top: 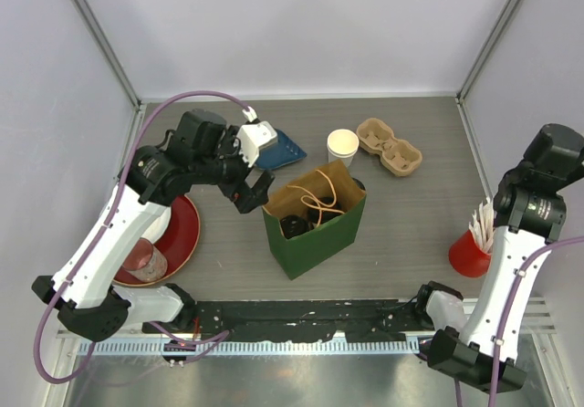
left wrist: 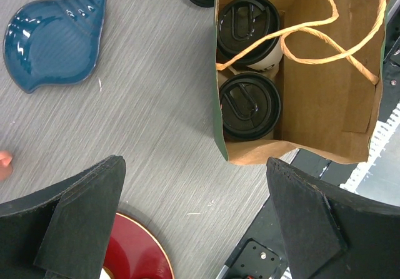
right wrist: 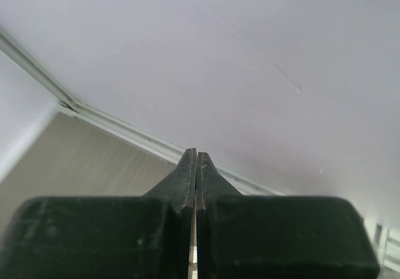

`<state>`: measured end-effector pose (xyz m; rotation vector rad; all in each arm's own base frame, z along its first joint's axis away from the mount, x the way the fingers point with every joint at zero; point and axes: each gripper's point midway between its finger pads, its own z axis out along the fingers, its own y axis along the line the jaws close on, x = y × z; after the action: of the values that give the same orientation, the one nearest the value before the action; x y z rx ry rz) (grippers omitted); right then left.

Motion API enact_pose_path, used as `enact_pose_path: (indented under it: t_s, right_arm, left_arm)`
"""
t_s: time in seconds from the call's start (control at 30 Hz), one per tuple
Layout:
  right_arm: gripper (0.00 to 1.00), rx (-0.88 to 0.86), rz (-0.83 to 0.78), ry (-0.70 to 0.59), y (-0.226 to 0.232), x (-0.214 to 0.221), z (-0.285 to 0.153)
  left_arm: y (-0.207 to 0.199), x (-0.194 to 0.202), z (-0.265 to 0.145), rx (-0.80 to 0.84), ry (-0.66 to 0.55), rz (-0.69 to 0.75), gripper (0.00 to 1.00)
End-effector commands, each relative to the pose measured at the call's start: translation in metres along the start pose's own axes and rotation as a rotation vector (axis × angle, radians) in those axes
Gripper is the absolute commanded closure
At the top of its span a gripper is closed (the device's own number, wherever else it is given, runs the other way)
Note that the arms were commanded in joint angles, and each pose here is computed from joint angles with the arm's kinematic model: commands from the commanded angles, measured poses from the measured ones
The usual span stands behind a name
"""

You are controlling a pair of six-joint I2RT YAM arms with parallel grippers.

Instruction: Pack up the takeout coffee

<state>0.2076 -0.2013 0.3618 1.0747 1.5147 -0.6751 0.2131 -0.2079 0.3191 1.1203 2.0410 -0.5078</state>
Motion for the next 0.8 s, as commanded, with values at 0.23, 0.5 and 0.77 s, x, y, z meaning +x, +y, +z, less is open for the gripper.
enact_pose_path:
  t_s: [0.23,0.5,0.77]
  right_arm:
    - [0.99,-0.511,0.144,-0.251,0.059,-0.134,-0.095]
    - [0.99,-1.120,0.350,-0.252,0.126,-0.183,-0.197]
    - [0.99,-1.583,0.536,-0.108,0.143,-0.200,-0.283]
  left_arm:
    - [0.010,-0.006,-0.006,-0.035,-0.025,-0.003,0.00]
    - [0.020,-0.005,-0.007,-0.057,-0.024,-0.030,0.00]
    - [-0.005,-0.004,0.003,0.110,-0.023,-0.057,0.07]
